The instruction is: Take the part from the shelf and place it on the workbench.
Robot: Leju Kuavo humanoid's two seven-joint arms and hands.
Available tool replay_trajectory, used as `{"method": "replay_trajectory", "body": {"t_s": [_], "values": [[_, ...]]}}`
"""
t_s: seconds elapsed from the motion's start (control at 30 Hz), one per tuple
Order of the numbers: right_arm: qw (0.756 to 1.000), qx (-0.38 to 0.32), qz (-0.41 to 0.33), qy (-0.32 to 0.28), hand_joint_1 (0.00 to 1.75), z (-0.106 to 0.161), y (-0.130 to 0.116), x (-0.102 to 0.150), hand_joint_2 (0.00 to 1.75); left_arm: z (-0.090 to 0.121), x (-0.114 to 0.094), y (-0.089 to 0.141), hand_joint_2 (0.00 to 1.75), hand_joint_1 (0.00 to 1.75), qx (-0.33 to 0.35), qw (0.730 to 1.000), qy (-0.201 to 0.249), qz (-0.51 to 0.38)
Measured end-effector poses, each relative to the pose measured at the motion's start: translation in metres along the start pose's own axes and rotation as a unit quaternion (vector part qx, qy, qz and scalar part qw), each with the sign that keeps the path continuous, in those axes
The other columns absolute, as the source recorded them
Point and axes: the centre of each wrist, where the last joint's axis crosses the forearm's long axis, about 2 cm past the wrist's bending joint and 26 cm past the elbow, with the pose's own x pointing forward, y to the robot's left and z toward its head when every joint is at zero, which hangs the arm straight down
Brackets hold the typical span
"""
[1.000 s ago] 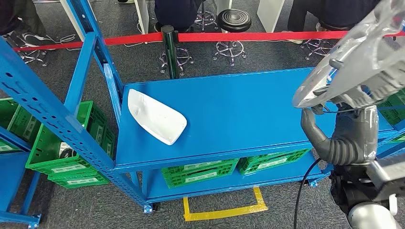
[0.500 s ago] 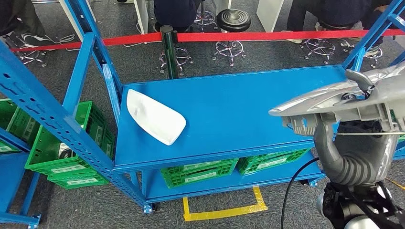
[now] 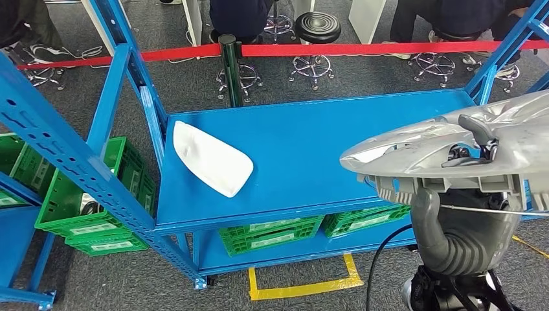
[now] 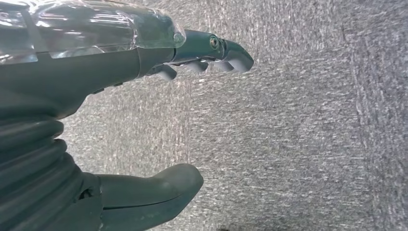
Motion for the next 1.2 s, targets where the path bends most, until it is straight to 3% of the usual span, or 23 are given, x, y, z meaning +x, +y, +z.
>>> {"method": "replay_trajectory", "body": {"t_s": [0.57,0.93,1.2], "values": [[1.000,-0.012,-0.019,0.000,1.75,0.019,0.016,0.009,1.75,-0.002,-0.005,0.023,1.75,0.00,0.019,0.999,0.042,0.004],[1.000,-0.015,-0.015,-0.004,1.75,0.019,0.019,0.013,1.75,-0.002,-0.005,0.022,1.75,0.00,0.016,1.000,0.000,-0.003],[0.997,-0.007,0.048,-0.066,1.75,0.012,0.018,0.029,1.75,-0.001,-0.004,0.013,1.75,0.00,0.001,1.000,0.010,-0.010]]}}
